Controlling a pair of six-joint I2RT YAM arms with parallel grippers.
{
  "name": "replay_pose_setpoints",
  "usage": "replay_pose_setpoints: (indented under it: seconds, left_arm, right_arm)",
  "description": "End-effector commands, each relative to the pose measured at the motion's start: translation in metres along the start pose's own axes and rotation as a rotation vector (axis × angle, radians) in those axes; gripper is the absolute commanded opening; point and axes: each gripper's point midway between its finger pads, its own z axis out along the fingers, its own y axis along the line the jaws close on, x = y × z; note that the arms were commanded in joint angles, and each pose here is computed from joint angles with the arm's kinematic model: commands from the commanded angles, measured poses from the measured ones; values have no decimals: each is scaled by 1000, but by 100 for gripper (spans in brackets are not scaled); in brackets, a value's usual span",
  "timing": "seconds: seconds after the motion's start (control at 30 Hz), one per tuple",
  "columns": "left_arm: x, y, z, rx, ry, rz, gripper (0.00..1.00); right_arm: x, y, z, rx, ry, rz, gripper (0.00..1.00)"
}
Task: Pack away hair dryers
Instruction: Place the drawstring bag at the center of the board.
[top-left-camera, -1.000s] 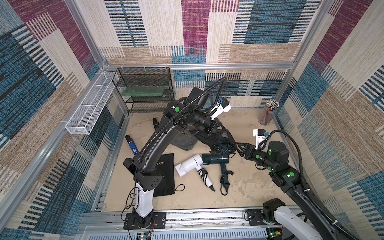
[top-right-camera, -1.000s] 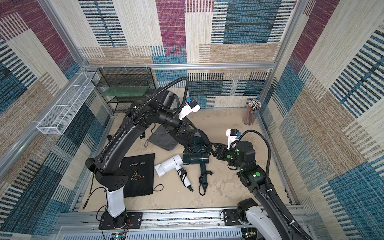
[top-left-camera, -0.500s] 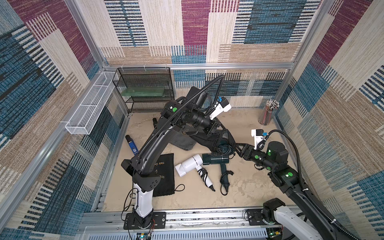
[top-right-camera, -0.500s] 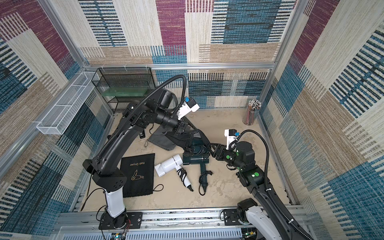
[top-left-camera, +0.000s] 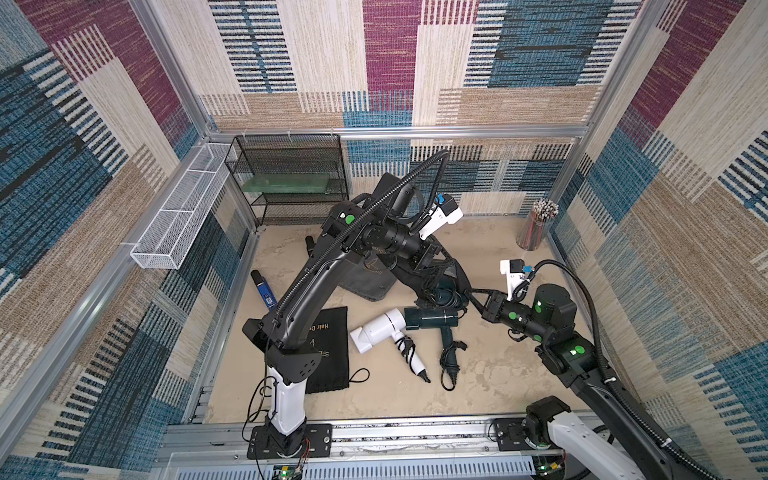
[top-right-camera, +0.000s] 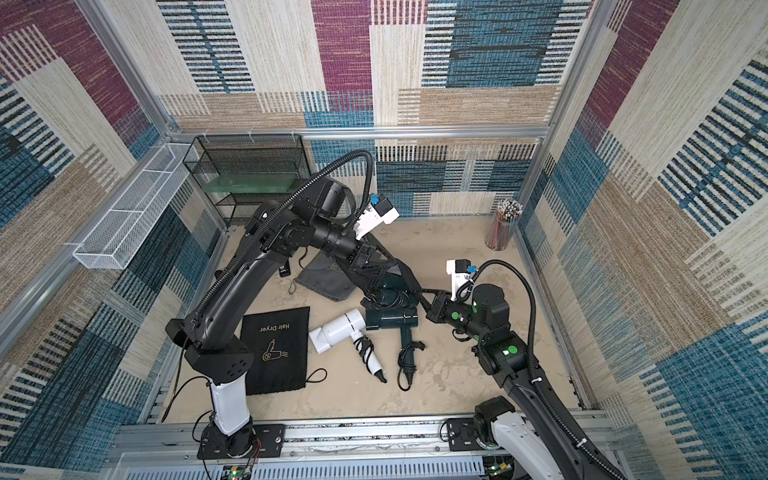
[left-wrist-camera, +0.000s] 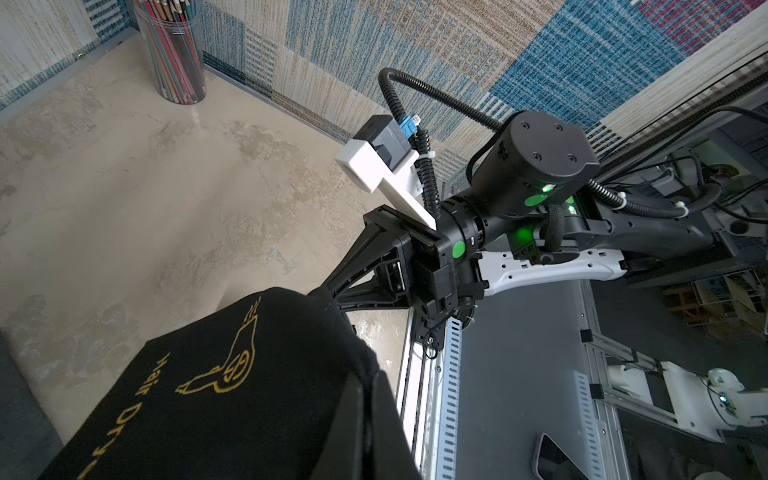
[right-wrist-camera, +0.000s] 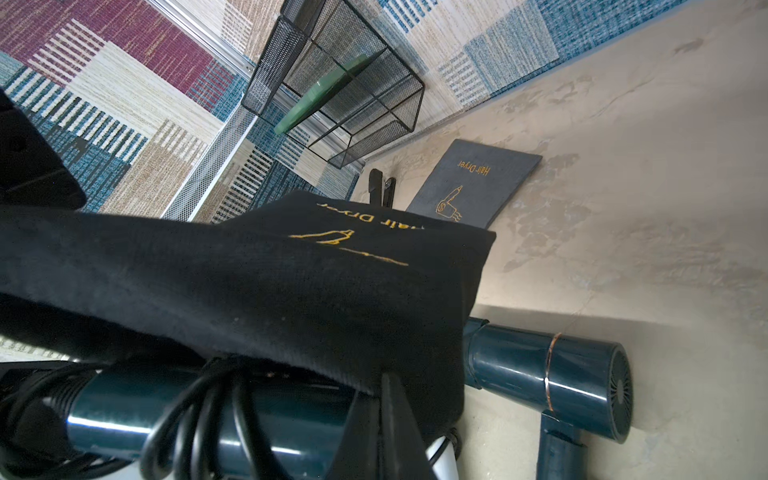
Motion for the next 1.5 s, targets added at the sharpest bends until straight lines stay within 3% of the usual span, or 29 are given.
replay_pose_setpoints:
  seconds: [0.0, 0.17, 0.33, 0.5, 0.8, 0.97, 1.17, 1.3, 1.47]
  left_arm:
    - [-9, -2, -4, 3, -39, 26, 0]
    - [1, 22, 3, -93, -1, -7, 0]
    - [22, 73, 9, -287, 56, -84, 0]
    - [40, 108, 9, -370, 89, -167, 0]
    - [38, 102, 6, -314, 78, -159, 0]
    - [23, 86, 4, -242, 44, -125, 0]
    - [-1, 74, 3, -181, -17, -108, 0]
    - [-12, 69, 14, -114, -45, -104, 0]
    - [-14, 79, 37, -62, -40, -135, 0]
  right_arm:
    - [-4, 2, -1, 1, -16, -20, 0]
    - [-18, 11, -6, -4, -61, -35, 0]
    - [-46, 35, -15, -36, -139, -76, 0]
    - [-62, 43, -16, -19, -157, -92, 0]
    - [-57, 29, 0, 39, -65, -81, 0]
    - [-63, 17, -3, 92, -99, -81, 0]
    - [-58, -32, -4, 268, -85, -21, 0]
    - [-51, -61, -8, 377, -81, -14, 0]
    - [-66, -71, -16, 394, -135, -6, 0]
